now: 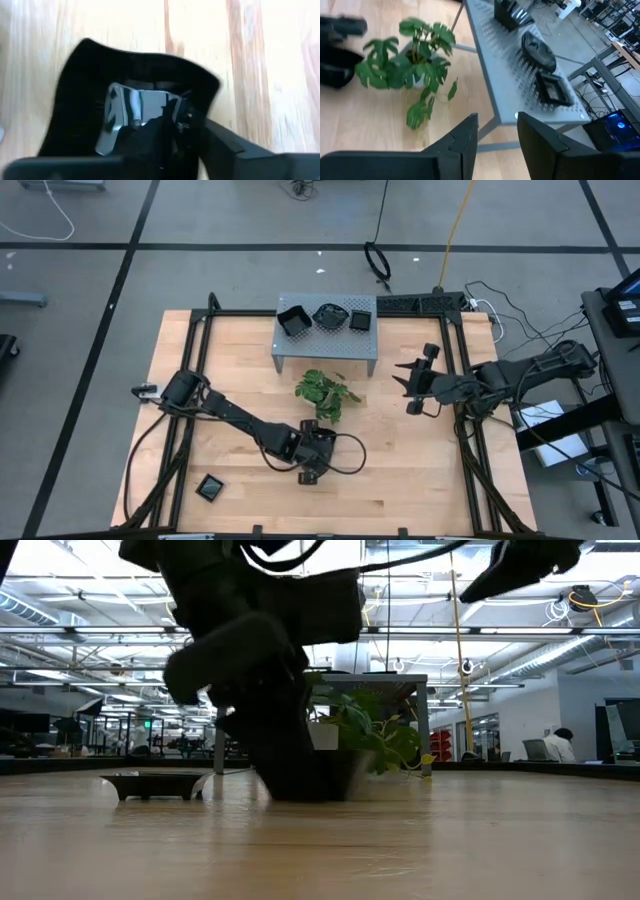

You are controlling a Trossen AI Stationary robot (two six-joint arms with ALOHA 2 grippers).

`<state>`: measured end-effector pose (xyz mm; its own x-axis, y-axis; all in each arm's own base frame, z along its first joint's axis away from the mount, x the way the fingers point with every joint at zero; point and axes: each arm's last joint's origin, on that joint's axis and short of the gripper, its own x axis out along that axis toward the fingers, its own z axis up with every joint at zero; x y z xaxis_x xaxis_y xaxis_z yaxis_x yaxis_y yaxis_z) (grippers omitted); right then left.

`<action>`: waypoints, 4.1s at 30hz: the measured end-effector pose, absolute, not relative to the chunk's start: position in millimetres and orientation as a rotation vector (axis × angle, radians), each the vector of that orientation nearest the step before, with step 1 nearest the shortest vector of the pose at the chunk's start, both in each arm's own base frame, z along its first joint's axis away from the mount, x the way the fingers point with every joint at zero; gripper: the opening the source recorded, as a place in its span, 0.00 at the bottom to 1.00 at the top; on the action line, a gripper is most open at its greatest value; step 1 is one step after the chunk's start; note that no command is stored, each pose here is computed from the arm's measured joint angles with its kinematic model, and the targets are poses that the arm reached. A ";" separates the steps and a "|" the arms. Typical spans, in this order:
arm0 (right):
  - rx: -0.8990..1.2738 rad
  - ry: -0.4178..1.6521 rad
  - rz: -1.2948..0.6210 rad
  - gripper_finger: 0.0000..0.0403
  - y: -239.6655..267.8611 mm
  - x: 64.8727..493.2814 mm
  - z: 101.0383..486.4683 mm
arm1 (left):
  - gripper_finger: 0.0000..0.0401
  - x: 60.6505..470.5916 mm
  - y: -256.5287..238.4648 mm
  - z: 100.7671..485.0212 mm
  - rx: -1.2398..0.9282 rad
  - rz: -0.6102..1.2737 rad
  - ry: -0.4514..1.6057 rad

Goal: Pick & Place Mini shaped plates
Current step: Stack the distorted square plate on top of the stacked distorted square plates on the shelf, then stack the square plate on top of the stacked square plates on the shelf

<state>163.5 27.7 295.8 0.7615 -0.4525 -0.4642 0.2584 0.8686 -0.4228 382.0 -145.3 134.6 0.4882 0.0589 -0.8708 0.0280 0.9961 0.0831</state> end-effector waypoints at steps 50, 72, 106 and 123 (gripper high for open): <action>-0.393 0.418 -0.613 0.31 4.2 164.4 300.4 | 0.01 335.0 126.3 315.8 -0.055 0.728 0.898; -0.383 0.431 -0.665 0.31 -5.1 164.4 300.3 | 0.35 337.2 125.7 316.2 0.005 0.694 0.905; -0.314 0.408 -0.670 0.31 -4.5 164.4 299.9 | 0.46 345.7 -174.4 245.8 -0.054 0.005 1.262; -0.127 0.365 -0.497 0.31 3.6 167.0 298.2 | 0.46 362.9 -177.6 160.1 0.053 0.263 1.435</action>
<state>167.0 3.6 298.2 0.8160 -0.4873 -0.3109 0.4424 0.8727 -0.2067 362.9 -177.6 160.1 0.1115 0.2107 -0.9712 -0.1476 0.9699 0.1934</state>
